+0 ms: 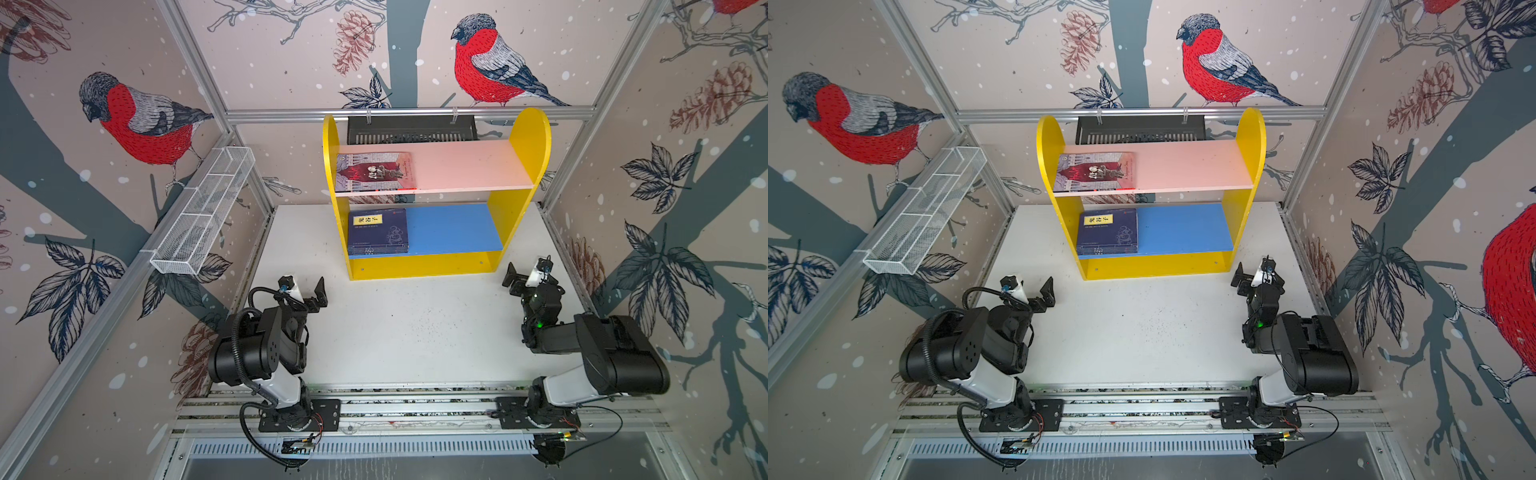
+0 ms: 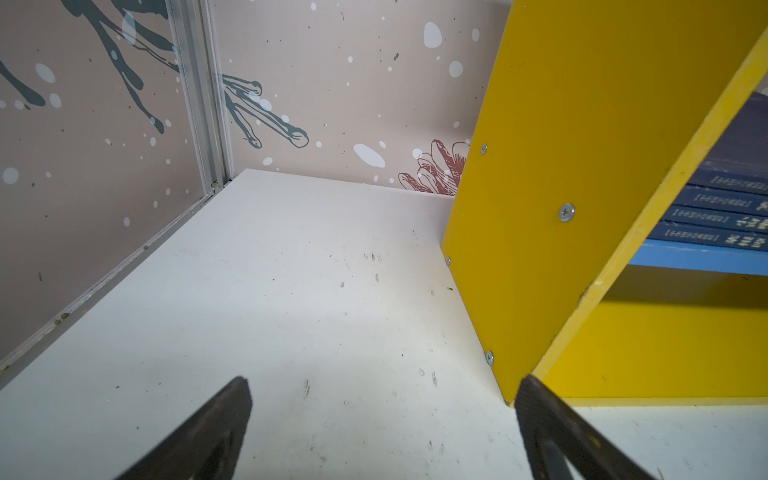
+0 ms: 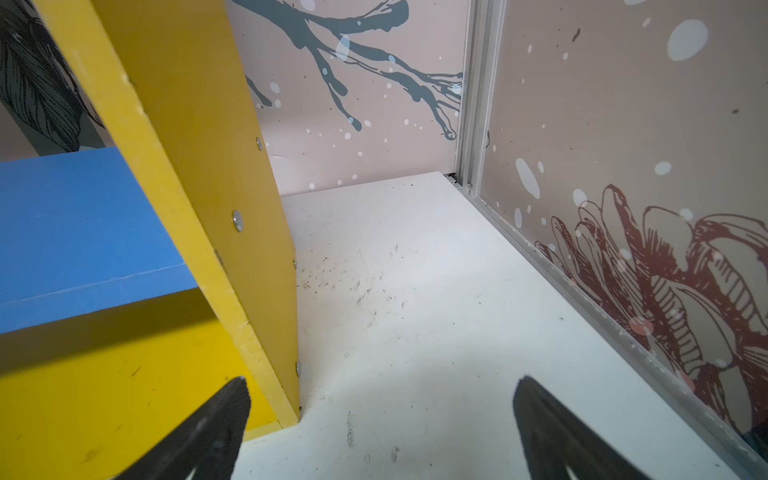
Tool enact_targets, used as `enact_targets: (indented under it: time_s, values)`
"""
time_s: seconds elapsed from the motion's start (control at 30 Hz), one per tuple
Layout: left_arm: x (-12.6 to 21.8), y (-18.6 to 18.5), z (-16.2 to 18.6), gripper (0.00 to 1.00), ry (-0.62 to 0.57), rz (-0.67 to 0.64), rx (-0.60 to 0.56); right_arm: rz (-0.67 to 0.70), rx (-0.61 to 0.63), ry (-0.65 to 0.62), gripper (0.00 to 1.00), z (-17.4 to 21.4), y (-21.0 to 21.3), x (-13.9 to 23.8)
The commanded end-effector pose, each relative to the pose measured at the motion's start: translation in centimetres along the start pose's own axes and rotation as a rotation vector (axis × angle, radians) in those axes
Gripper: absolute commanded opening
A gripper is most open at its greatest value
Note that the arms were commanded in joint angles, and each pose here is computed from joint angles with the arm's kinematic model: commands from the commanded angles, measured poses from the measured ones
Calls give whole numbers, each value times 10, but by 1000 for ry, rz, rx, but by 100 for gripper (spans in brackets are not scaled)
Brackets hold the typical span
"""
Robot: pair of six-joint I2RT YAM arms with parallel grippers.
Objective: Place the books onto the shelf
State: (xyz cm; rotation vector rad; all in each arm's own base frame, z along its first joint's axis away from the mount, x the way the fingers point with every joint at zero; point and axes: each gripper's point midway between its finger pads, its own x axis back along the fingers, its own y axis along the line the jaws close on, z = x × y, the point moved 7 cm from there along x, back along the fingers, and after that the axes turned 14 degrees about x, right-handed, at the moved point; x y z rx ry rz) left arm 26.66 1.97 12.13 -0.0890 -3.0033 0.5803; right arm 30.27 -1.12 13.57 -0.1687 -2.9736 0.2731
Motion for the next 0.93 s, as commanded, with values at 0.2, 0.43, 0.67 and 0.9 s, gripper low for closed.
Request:
enact_targets:
  time_s: [0.2,0.43,0.67,0.9]
  values:
    - [1,-9,-22,99,-122,50,-44,35,35,12,100,0,-1,-2]
    - [1,-10,-22,99,-122,51,-44,36,34,12,100,0,-1,-2]
    - [1,-9,-22,99,-121,50,-44,34,35,14,100,0,-1,-2]
    - [1,-9,-22,99,-121,50,-44,33,35,13,100,0,-1,-2]
